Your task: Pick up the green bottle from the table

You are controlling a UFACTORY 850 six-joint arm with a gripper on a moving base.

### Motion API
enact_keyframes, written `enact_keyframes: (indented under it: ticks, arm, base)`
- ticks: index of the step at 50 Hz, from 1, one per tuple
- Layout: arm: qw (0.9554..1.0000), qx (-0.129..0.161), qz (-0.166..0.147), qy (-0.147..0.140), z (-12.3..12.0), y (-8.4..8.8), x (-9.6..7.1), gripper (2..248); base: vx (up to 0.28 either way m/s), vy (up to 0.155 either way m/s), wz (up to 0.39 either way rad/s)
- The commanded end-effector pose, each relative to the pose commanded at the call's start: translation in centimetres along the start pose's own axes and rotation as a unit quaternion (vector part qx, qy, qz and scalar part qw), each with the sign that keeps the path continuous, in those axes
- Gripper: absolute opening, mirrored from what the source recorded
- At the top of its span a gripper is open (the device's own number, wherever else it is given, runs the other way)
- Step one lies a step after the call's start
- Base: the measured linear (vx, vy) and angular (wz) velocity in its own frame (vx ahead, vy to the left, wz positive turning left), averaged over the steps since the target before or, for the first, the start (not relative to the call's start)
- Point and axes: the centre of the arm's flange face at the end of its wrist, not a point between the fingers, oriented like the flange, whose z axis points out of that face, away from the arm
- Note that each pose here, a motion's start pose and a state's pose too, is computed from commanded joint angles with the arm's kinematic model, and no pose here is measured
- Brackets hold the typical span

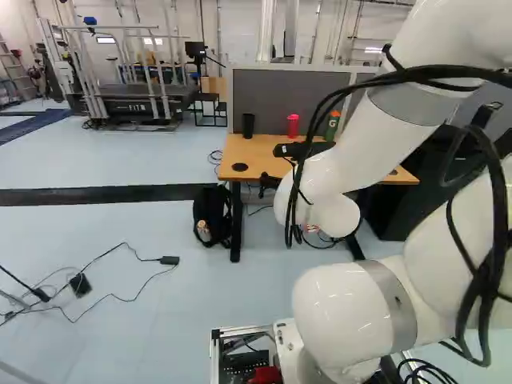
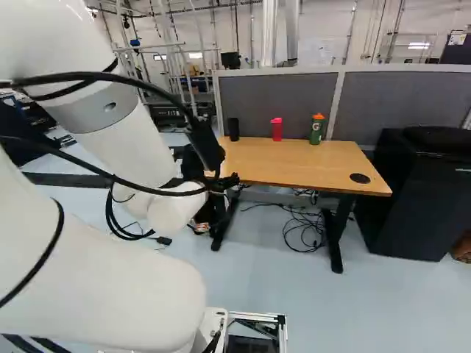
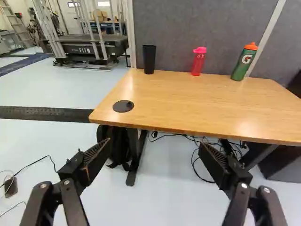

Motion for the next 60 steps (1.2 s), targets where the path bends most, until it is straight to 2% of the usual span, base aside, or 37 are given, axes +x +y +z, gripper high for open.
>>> enact_keyframes:
  ticks: [60]
  arm:
    - [1.0, 0.0, 0.0, 0.0, 0.0, 0.0, 0.0, 247]
  base:
    - [0.122, -0.05, -0.26]
